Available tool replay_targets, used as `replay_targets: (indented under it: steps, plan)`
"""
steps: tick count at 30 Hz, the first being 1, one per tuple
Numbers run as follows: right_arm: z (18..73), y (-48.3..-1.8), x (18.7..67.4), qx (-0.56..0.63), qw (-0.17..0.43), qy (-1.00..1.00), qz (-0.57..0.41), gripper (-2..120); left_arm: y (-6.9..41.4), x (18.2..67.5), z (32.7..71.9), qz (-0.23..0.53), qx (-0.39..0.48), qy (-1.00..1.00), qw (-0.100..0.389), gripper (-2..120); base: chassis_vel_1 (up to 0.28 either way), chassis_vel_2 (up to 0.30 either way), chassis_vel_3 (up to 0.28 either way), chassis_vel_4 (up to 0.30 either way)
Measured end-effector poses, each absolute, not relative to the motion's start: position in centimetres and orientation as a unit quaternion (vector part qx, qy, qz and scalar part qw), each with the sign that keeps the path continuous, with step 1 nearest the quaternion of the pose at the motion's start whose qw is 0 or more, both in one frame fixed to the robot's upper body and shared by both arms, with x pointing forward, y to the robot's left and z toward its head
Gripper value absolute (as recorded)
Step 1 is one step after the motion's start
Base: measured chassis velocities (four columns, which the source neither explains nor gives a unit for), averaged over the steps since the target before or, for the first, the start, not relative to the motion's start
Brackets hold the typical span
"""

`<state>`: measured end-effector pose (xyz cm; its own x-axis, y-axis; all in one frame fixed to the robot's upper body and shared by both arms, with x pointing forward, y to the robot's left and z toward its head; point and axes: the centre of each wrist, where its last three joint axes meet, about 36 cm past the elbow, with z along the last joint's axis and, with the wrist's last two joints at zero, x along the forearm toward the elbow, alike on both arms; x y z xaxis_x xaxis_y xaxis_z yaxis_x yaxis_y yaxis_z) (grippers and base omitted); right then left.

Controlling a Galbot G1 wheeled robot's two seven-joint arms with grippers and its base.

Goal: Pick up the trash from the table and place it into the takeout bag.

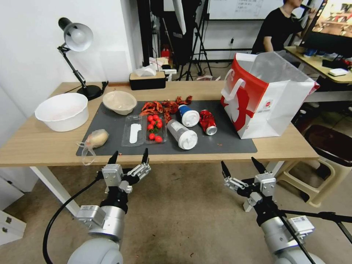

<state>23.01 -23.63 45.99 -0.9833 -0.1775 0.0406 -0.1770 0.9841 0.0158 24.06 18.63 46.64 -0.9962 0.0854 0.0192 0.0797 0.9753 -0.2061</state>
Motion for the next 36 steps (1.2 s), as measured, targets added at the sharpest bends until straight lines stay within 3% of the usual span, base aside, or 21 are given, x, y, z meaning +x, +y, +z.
replay_targets:
  steps: [17, 27, 29, 36]
  plan:
    - [45.2, -23.3, 25.1, 0.128, 0.002, -0.988, -0.085, 100, 20.8, 24.5, 44.9, 0.021, -0.039, -0.999, -0.018, 100, 0.0, 0.0, 0.0, 0.0]
    - [43.4, -23.4, 32.0, 0.197, -0.037, -0.972, -0.125, 100, 20.9, 24.3, 44.1, -0.014, -0.035, -0.999, -0.027, 100, 0.0, 0.0, 0.0, 0.0]
    - [42.4, -21.8, 36.0, 0.221, -0.038, -0.967, -0.124, 100, 20.8, 24.3, 44.0, -0.013, -0.03, -0.999, -0.026, 100, 0.0, 0.0, 0.0, 0.0]
    - [43.0, -18.0, 41.3, 0.225, -0.018, -0.97, -0.087, 100, 20.9, 24.1, 43.6, -0.01, -0.021, -1.0, -0.019, 100, 0.0, 0.0, 0.0, 0.0]
